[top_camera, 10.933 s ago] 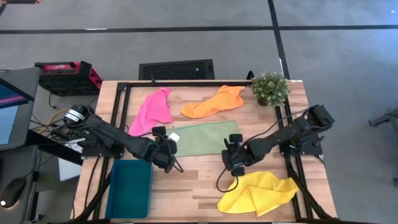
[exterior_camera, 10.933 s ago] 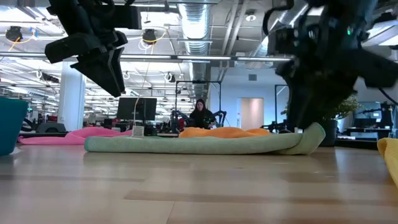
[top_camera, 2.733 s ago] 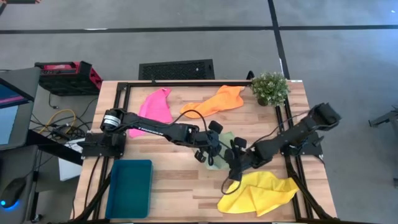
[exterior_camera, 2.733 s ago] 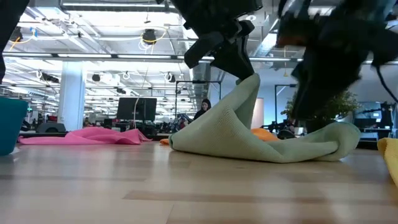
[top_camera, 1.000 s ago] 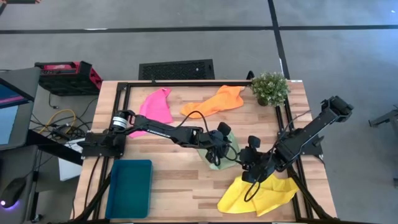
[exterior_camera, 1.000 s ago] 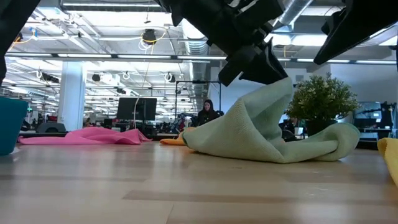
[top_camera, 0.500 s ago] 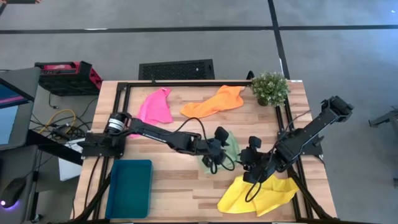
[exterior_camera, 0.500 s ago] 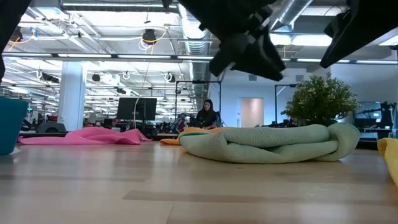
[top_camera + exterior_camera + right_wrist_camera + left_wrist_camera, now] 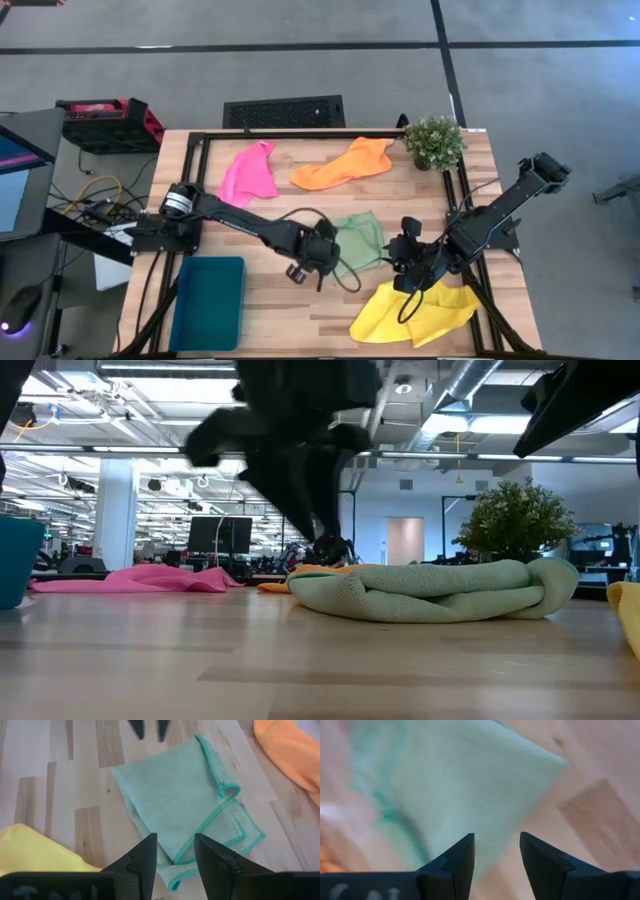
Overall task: Fold microfiber towels
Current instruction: Put the green microfiber towel into the bin, then fold the pink microfiber towel
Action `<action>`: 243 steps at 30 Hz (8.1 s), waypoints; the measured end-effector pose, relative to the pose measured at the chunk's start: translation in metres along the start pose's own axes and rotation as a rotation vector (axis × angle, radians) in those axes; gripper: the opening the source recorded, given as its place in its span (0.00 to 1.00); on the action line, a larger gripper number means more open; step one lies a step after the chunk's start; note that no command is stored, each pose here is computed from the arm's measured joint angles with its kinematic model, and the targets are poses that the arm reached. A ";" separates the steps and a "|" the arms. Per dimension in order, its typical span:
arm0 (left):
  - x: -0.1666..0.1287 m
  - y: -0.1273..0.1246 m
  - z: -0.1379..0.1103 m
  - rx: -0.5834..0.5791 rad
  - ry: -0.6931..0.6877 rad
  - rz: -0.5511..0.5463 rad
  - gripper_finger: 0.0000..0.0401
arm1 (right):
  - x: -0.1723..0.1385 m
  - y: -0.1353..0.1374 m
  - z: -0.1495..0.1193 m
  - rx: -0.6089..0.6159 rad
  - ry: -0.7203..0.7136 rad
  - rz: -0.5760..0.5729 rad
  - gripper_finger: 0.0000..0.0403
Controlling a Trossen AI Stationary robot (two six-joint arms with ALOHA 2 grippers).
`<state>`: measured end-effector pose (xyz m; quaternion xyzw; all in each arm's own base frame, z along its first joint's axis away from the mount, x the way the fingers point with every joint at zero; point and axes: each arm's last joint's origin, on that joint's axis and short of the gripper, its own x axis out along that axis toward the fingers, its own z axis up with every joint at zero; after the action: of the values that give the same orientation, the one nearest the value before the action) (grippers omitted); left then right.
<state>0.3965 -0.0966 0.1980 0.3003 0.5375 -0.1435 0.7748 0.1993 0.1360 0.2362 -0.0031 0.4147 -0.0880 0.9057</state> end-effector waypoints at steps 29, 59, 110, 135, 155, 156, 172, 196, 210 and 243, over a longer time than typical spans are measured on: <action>0.057 -0.034 0.003 0.094 -0.070 0.055 0.38 | 0.000 0.002 0.002 0.015 -0.021 0.016 0.38; 0.007 -0.034 -0.025 -0.126 0.147 -0.041 0.01 | 0.000 0.002 0.002 0.024 -0.022 0.018 0.38; -0.178 -0.117 -0.094 -0.869 0.485 -0.147 0.00 | 0.000 0.002 0.003 0.016 -0.027 0.012 0.38; -0.170 -0.182 -0.071 -1.029 0.521 -0.237 0.00 | 0.000 0.002 0.003 0.022 -0.033 0.019 0.38; -0.125 -0.235 -0.038 -1.244 0.570 -0.310 0.00 | -0.001 0.003 0.002 -0.014 -0.028 0.026 0.38; -0.124 -0.238 -0.037 -1.267 0.579 -0.312 0.00 | -0.001 0.004 0.002 -0.015 -0.027 0.027 0.38; -0.095 -0.272 -0.021 -1.417 0.601 -0.371 0.00 | -0.012 0.018 -0.009 -0.093 -0.033 0.088 0.38; -0.089 -0.273 -0.020 -1.435 0.577 -0.339 0.17 | -0.014 0.022 -0.009 -0.092 -0.052 0.108 0.38; -0.107 -0.265 -0.016 -1.349 0.518 -0.298 0.28 | -0.014 0.023 -0.009 -0.090 -0.055 0.111 0.38; -0.126 -0.243 -0.020 -1.203 0.450 -0.062 0.28 | -0.014 0.023 -0.009 -0.100 -0.060 0.108 0.38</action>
<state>0.2006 -0.2861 0.2331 -0.1798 0.6818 0.2271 0.6717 0.1873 0.1611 0.2394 -0.0286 0.3910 -0.0180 0.9198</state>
